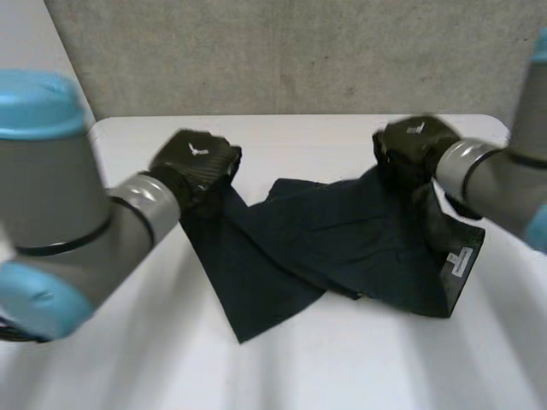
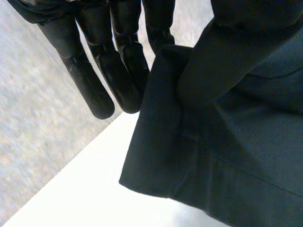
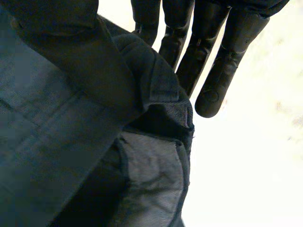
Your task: Fold the shorts.
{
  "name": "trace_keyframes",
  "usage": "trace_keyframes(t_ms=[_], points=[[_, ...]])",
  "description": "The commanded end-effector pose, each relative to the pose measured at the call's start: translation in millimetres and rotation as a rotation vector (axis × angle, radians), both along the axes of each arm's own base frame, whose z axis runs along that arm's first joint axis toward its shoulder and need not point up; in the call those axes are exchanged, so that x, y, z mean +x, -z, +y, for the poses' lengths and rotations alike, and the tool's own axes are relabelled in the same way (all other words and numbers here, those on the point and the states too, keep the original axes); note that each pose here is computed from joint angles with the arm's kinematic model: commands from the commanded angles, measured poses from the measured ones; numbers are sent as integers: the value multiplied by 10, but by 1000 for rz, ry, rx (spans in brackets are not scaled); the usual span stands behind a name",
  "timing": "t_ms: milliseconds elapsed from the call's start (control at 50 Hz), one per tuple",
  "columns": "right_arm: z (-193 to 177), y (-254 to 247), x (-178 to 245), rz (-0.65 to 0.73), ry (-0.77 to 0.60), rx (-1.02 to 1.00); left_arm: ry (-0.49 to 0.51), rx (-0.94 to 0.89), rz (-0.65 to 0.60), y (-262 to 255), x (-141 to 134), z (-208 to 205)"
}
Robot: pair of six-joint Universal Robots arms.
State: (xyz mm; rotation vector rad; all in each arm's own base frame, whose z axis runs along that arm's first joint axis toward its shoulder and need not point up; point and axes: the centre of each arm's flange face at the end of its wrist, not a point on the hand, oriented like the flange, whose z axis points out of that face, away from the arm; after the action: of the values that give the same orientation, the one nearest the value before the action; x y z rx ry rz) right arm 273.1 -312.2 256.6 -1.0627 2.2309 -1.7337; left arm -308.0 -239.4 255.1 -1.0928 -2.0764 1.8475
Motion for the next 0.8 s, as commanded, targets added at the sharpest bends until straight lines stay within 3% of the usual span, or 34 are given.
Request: trace_keyframes(t_ms=[20,180,320,380,580,800], points=[[-195,590,-11,148,62,107,-6,72,-97,668,-139,-294],[-157,565,-58,121,93,106,6,96,-119,803,-165,-275],[301,-156,-216,61,79,-19,1,87,-110,709,-128,-212],[383,-238,-243,47,71,-28,5,87,-107,676,-105,-168],[665,184,-258,4,44,212,-5,82,-96,606,-41,-103],[556,611,-193,-94,94,183,-1,84,-96,598,-39,-67]])
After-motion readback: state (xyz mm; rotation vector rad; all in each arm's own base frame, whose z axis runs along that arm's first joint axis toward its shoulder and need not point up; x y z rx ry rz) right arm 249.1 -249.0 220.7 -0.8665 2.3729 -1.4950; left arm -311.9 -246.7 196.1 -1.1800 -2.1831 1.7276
